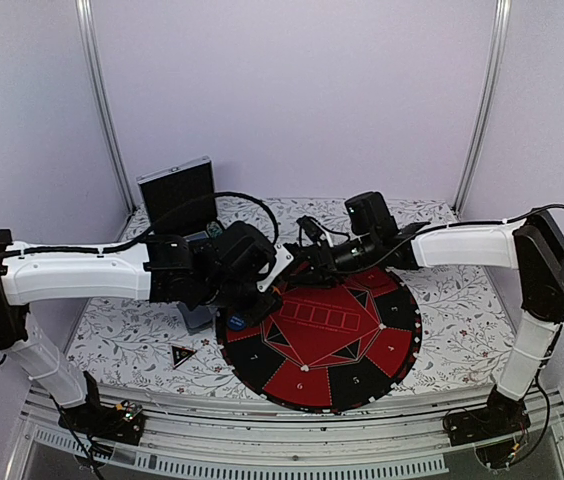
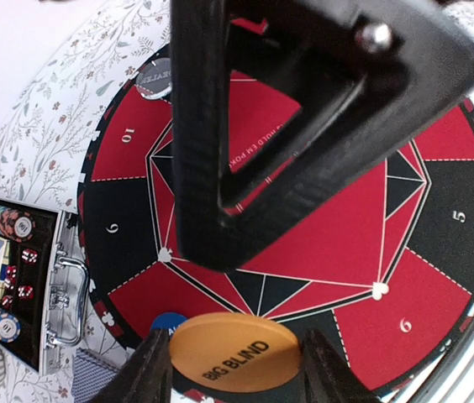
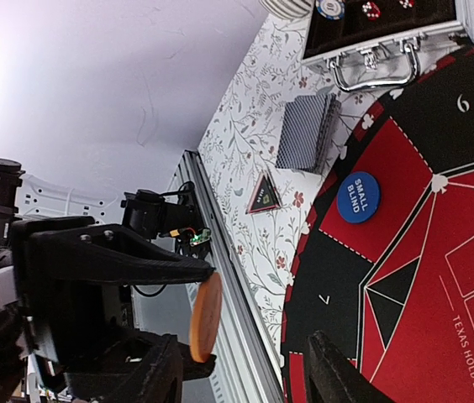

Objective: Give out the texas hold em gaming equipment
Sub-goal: Pass from the left arm to the right

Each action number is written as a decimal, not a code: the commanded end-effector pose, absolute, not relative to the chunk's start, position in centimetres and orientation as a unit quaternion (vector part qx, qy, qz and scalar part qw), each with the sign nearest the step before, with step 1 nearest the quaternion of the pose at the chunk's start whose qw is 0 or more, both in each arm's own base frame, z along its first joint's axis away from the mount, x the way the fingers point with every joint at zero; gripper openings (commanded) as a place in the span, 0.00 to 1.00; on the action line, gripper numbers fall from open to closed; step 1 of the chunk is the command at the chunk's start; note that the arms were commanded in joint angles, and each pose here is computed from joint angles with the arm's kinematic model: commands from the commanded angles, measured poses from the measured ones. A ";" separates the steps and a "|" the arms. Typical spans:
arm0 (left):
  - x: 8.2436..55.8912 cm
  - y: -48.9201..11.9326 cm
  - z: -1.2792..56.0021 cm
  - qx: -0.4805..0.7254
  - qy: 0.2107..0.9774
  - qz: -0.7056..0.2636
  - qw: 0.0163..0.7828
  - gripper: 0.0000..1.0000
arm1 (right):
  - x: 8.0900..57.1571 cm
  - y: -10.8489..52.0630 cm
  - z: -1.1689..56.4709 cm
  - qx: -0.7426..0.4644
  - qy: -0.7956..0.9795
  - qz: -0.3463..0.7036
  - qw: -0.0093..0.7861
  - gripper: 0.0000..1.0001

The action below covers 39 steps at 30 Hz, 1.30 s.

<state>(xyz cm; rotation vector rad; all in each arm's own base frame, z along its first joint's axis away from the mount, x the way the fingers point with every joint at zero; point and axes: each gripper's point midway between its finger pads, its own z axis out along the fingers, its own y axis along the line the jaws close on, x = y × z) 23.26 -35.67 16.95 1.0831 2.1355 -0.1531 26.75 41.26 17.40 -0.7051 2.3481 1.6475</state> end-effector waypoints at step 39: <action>23.5 -34.9 17.0 0.401 0.836 -0.047 0.371 0.98 | 27.3 41.3 17.3 -0.243 0.795 0.547 0.097 0.02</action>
